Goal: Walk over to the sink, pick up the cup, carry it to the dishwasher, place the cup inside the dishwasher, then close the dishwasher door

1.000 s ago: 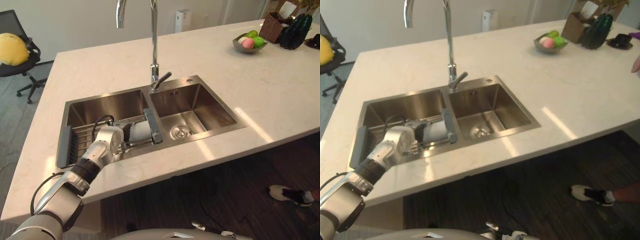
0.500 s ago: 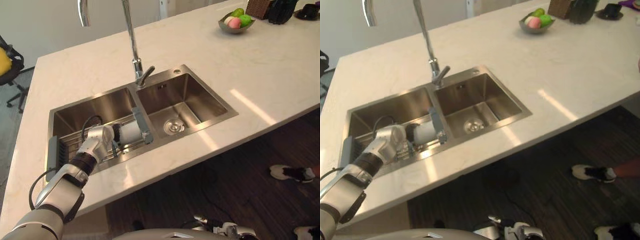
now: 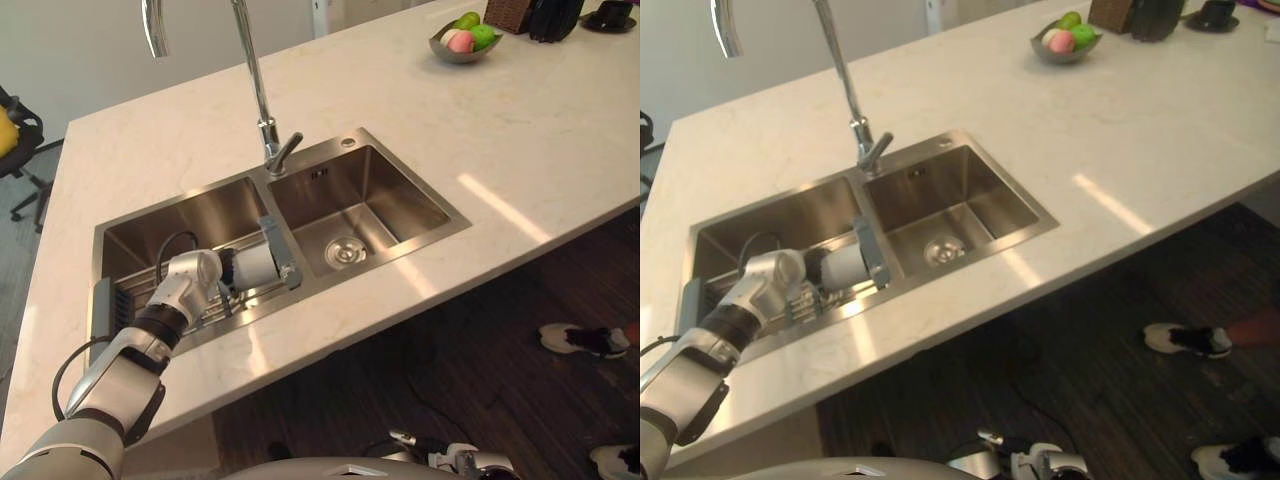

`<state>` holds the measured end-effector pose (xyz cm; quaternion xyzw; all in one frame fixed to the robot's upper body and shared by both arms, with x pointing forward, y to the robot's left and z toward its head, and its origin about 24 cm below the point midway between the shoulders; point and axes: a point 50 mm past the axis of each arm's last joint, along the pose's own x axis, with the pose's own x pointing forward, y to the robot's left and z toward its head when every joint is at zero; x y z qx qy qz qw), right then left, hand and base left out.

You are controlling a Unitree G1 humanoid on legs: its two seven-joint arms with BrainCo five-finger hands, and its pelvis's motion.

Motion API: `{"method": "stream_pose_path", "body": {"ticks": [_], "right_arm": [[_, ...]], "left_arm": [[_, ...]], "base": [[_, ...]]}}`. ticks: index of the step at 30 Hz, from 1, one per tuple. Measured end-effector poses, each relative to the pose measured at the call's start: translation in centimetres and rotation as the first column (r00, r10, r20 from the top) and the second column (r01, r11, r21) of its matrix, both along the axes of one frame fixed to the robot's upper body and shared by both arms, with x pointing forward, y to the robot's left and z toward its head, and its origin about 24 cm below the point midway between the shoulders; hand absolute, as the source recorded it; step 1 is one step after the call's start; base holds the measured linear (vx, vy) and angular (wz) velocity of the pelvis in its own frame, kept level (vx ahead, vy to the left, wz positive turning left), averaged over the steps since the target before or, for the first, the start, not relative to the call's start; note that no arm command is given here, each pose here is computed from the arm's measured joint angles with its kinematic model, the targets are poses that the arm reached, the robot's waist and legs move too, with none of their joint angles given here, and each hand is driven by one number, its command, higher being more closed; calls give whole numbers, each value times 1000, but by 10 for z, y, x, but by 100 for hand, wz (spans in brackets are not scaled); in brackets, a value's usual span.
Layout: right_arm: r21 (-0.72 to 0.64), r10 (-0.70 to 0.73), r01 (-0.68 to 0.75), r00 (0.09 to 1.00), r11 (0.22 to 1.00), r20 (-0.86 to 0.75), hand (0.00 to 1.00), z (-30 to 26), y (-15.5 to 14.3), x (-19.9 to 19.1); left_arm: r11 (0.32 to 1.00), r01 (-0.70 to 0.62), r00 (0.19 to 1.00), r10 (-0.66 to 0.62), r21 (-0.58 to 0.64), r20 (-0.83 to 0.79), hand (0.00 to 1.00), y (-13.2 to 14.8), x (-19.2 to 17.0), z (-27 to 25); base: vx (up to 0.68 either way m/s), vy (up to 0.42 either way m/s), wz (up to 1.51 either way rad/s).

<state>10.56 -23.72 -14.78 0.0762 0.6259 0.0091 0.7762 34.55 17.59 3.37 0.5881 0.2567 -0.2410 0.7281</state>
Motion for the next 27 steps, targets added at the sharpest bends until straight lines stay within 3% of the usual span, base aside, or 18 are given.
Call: {"method": "stream_pose_path", "body": {"ticks": [4, 12, 20, 25, 27], "right_arm": [[-7, 14, -14, 1000, 1000, 4, 0, 0, 0, 1], [-12, -2, 2, 1000, 1000, 21, 0, -3, 2, -5], [40, -62, 61, 998, 997, 5, 0, -10, 21, -13], [36, -80, 81, 997, 996, -19, 0, -13, 25, -17], [40, -91, 92, 996, 995, -23, 0, -13, 26, -19]], "left_arm": [[999, -7, 999, 9, -53, 39, 100, 4, -1, -4], [934, 3, 985, 59, -358, 163, 100, -6, -14, -1], [777, 93, 959, 100, -623, 267, 100, -19, -29, 28], [659, 115, 899, 248, -743, 360, 100, -9, -26, 54], [561, 114, 860, 357, -820, 364, 100, -3, -24, 66]], "base": [[0, 0, 0], [15, -2, 18], [28, -6, 26], [-22, 3, 9], [-52, -2, 5]]}}
